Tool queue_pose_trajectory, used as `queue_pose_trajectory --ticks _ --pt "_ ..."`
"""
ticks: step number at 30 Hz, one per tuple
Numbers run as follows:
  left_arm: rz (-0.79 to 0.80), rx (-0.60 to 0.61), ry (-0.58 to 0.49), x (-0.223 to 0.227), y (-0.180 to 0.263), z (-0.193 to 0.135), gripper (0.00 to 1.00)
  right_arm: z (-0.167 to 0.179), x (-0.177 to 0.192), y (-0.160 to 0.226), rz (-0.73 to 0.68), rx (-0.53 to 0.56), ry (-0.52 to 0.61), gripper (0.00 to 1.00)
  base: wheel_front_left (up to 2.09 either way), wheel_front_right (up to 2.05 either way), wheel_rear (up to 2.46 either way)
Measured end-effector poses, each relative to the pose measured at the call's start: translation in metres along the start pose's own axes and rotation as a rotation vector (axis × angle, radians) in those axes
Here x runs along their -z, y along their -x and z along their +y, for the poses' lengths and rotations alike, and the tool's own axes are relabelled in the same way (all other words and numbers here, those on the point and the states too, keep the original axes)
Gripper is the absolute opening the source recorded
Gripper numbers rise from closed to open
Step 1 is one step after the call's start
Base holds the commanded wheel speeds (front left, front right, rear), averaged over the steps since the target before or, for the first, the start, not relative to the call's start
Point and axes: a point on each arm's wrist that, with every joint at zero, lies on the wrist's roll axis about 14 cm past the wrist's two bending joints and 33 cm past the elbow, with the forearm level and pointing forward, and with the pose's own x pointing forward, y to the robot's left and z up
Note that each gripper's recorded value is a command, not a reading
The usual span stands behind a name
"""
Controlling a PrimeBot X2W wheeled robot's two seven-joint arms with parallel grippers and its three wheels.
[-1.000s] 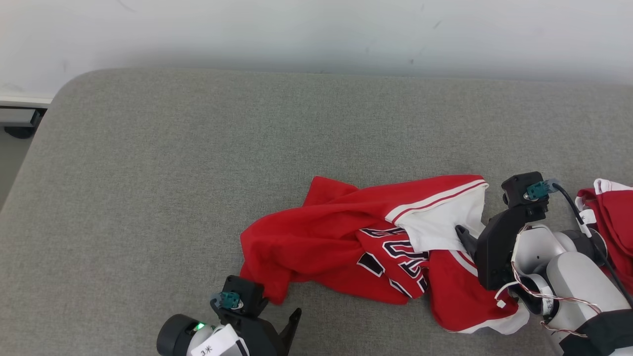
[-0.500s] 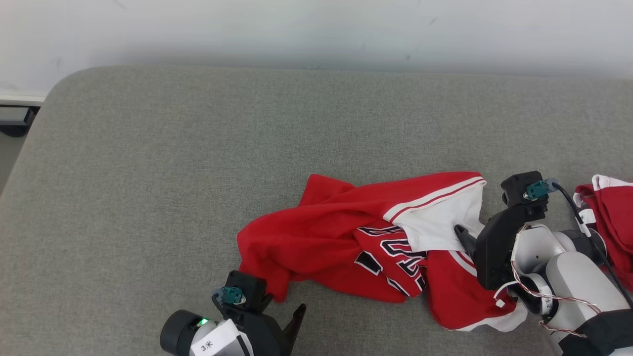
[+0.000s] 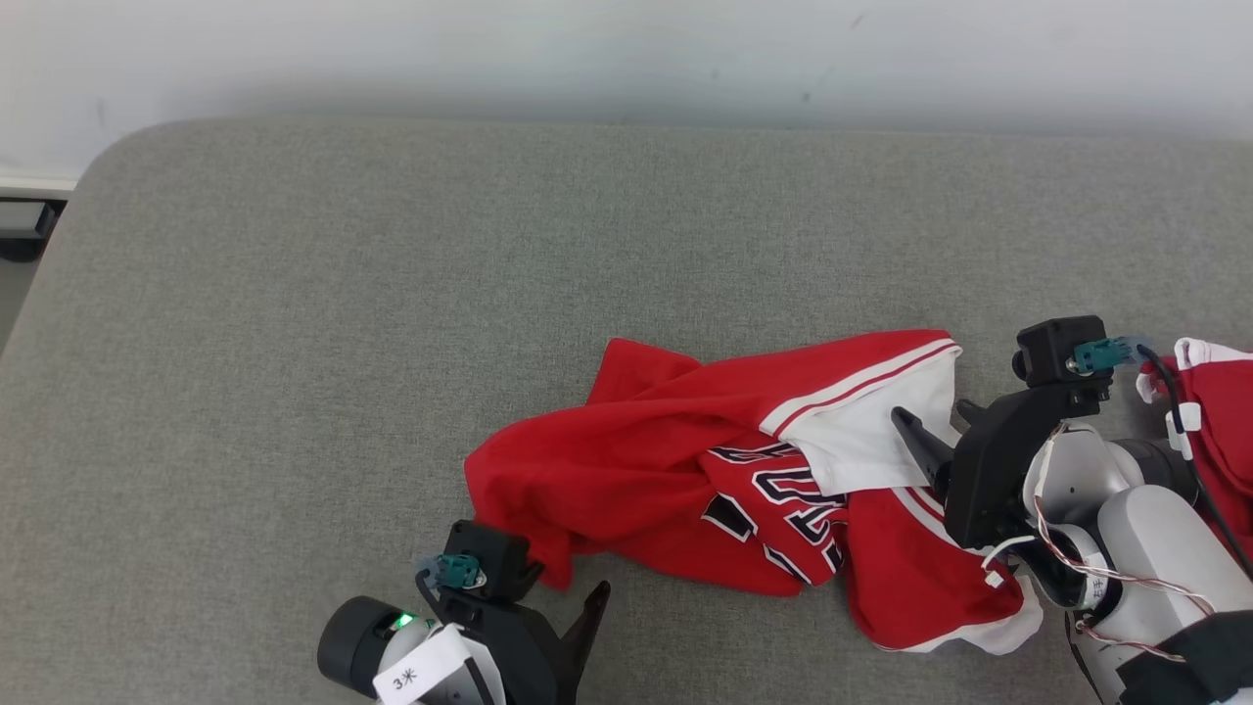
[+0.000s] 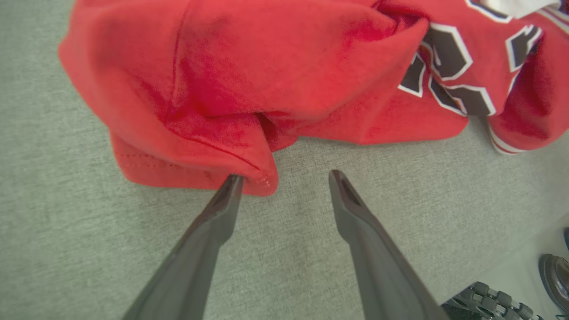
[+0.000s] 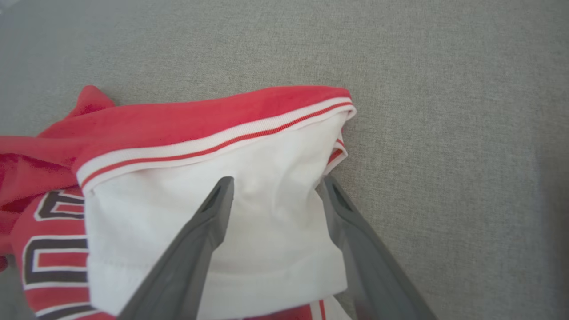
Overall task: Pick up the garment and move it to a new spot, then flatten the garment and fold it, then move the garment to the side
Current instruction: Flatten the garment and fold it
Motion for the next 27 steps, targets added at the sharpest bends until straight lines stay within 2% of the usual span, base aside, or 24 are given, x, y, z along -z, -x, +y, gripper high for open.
queue_pose_trajectory --ticks 5,12,20,27 --pt "-0.053 -0.011 -0.021 -0.014 0.008 0.002 1.00 0.000 -0.003 0.014 -0.041 -0.030 -0.025 1.00 0.00 0.00 0.00" --pt "-0.103 0.022 -0.034 -0.025 0.018 -0.013 1.00 -0.024 -0.003 0.033 -0.068 0.038 -0.035 1.00 0.00 0.00 0.00" --pt "-0.065 0.063 0.014 -0.017 0.011 -0.025 1.00 -0.032 0.004 0.027 -0.033 0.079 -0.053 1.00 0.00 0.00 0.00" --pt "-0.025 0.052 0.042 -0.007 0.004 -0.020 1.00 -0.034 0.017 0.017 0.027 0.086 -0.060 1.00 0.00 0.00 0.00"
